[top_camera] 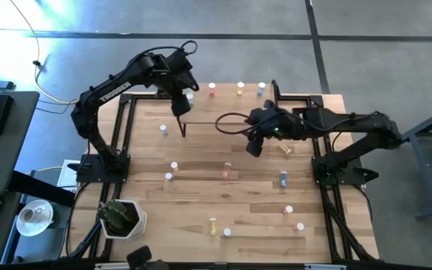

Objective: Pick and place medicine bottles onto shelf by color
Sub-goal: Put the pink pill bottle on the shelf

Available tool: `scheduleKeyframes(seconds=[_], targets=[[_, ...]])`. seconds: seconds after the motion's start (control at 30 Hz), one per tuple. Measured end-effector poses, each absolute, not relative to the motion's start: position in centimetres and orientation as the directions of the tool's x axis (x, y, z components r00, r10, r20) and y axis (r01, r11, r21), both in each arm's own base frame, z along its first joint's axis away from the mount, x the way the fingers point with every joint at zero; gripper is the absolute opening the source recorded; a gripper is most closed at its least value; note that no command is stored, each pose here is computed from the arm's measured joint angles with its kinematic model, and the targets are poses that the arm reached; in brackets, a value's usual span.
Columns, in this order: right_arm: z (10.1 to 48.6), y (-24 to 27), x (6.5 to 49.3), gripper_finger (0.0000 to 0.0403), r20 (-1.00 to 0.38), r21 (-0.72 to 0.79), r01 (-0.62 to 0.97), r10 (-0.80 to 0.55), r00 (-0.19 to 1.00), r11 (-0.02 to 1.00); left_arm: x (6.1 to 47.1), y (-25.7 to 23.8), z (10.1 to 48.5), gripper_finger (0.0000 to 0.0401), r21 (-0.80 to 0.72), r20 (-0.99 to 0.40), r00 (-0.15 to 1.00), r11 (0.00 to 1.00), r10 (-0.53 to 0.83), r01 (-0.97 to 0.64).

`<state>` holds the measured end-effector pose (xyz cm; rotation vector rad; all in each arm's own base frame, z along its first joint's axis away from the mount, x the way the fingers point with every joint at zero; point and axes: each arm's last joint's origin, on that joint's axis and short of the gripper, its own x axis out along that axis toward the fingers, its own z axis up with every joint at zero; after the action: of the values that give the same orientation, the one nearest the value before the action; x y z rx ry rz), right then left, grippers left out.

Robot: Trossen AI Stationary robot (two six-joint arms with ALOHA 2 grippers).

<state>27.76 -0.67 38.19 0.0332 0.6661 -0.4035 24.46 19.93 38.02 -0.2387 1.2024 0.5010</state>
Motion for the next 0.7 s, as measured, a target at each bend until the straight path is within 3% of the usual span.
scheduleKeyframes(seconds=[0.3,0.7], targets=[[38.1,-0.7,25.6,0.0185,-0.684,-0.086,0.415,-0.357,0.637,0.906,26.6,15.8,39.1,0.0156,-0.010,-0.875,0.461,0.946,0.148,-0.323],[36.9,2.3,23.5,0.0185,-0.771,-0.171,0.471,-0.415,0.483,0.865,28.5,11.0,34.4,0.0156,-0.041,-0.823,0.564,0.984,0.066,-0.175]])
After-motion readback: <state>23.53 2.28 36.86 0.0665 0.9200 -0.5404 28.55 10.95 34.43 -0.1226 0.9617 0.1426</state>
